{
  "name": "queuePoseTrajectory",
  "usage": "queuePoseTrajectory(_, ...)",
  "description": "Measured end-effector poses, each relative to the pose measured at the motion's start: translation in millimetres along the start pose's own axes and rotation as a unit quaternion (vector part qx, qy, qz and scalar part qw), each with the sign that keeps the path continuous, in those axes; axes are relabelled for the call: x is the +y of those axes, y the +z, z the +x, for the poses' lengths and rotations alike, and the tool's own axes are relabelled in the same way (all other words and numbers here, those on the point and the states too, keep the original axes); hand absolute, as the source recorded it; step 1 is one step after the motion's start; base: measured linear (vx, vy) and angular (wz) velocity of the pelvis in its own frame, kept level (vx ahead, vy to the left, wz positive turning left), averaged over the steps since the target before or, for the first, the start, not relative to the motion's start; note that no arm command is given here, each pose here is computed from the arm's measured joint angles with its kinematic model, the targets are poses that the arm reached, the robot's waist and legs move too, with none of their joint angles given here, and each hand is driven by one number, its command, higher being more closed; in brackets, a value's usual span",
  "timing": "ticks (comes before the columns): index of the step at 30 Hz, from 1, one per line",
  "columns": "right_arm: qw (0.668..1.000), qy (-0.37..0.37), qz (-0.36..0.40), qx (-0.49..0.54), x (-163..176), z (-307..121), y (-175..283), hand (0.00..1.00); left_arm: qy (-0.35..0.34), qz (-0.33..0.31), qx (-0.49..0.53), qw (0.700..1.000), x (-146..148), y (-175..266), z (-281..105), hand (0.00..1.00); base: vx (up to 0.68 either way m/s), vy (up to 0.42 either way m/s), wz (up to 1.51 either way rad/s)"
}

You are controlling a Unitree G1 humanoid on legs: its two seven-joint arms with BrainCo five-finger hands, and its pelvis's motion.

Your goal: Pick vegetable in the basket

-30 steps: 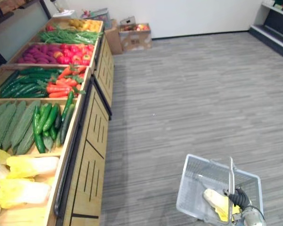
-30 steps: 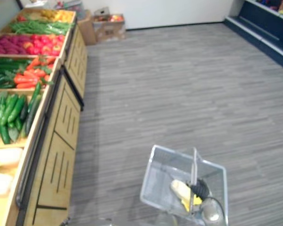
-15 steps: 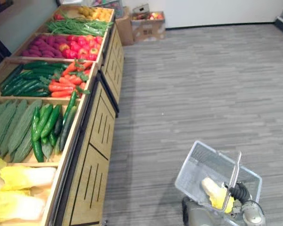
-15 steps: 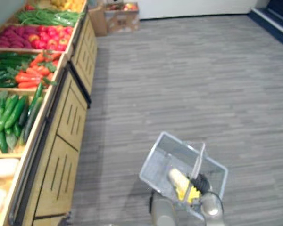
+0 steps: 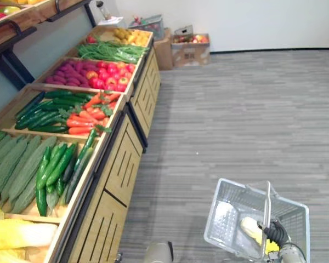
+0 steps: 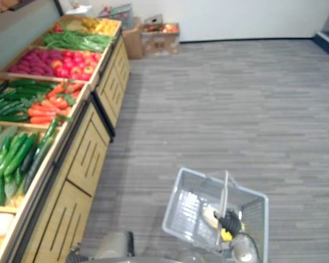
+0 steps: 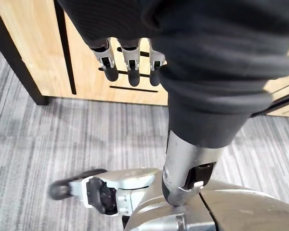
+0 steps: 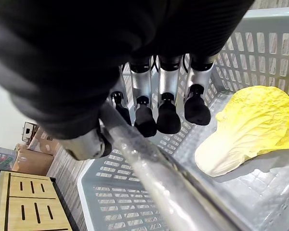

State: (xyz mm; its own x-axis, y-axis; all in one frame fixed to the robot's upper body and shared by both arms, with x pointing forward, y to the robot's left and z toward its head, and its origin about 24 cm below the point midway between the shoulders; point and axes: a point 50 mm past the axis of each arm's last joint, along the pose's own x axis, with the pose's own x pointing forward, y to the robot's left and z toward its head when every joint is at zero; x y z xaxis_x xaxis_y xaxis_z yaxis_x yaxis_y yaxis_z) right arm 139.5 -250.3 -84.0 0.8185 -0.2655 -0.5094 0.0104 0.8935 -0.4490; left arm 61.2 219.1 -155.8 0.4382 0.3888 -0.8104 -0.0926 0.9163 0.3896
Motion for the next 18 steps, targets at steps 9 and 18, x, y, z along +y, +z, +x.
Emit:
queuePoseTrajectory(9, 1.0, 0.0, 0.021, 0.008, 13.5, -0.4, -0.2, 1.0, 0.008, 0.025, 0.005, 1.0, 7.4, -6.2, -0.1, 0.0, 0.43, 0.286, -0.14)
queuePoseTrajectory(18, 1.0, -0.002, 0.009, 0.006, 12.6, 6.3, 1.0, 1.0, -0.013, 0.076, -0.017, 0.997, 8.5, 2.4, 3.2, 0.0, 0.33, 0.155, 0.04)
